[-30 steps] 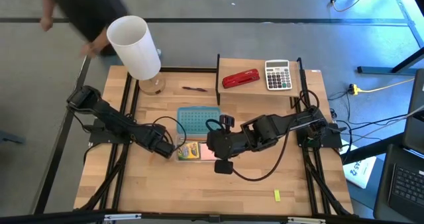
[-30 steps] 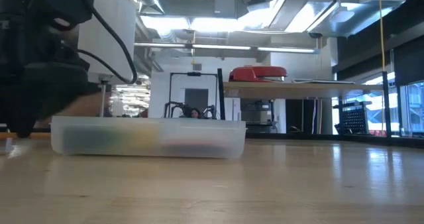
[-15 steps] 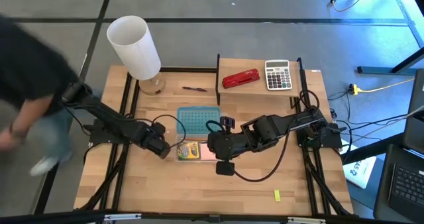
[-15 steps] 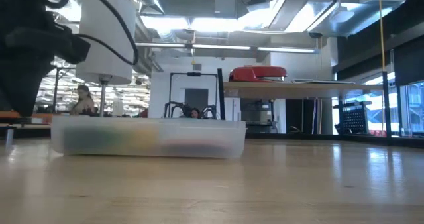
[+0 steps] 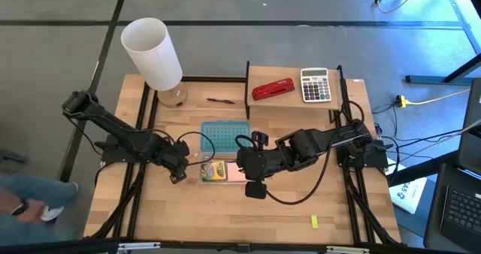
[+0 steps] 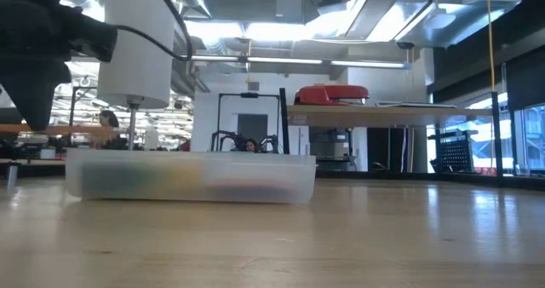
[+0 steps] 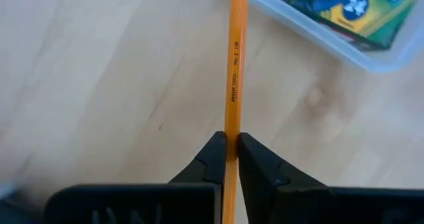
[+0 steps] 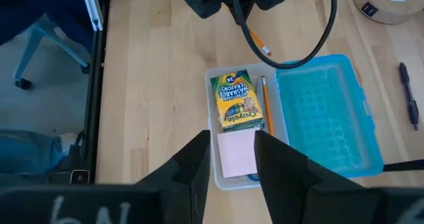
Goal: Pack school essentials
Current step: Put the yellow pencil into the blue supply box
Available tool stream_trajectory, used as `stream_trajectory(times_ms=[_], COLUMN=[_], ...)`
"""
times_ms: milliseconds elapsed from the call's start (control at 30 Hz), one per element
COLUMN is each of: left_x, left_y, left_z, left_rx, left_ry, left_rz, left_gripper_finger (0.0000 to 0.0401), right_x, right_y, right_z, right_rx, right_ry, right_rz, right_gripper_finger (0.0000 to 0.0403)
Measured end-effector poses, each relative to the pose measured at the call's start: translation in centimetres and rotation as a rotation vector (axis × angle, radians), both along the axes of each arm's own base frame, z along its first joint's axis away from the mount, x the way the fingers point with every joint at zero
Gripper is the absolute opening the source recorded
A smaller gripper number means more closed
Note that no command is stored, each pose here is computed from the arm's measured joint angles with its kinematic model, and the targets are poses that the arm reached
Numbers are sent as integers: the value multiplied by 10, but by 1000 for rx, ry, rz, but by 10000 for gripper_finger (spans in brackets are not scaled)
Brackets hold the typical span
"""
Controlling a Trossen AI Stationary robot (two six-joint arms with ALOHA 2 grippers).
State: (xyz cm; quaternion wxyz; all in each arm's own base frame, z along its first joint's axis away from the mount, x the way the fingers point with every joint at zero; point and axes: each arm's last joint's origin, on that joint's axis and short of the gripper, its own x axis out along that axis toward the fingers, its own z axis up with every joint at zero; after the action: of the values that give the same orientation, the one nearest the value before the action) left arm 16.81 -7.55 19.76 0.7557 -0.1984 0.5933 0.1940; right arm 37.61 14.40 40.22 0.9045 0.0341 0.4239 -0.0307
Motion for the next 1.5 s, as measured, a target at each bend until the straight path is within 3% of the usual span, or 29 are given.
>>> stream_trajectory(times_ms=[367, 600, 1300, 1500], left_x=[17, 32, 94, 106], left_y=[1, 12, 34, 34], left_z=[31, 46, 34, 21], left_rx=[37, 77, 158, 178], left_ry=[-98, -186, -435, -419], left_rz=[-265, -362, -440, -460], left_gripper_finger=[20, 20, 20, 20], right_x=[0, 0, 0, 0], right_y=[0, -1, -2, -2], right_z=[0, 0, 0, 0], right_rx=[33, 7, 4, 4], right_ry=[-3, -14, -15, -15], right_rz=[-39, -59, -91, -91], right_gripper_finger=[119, 120, 120, 119])
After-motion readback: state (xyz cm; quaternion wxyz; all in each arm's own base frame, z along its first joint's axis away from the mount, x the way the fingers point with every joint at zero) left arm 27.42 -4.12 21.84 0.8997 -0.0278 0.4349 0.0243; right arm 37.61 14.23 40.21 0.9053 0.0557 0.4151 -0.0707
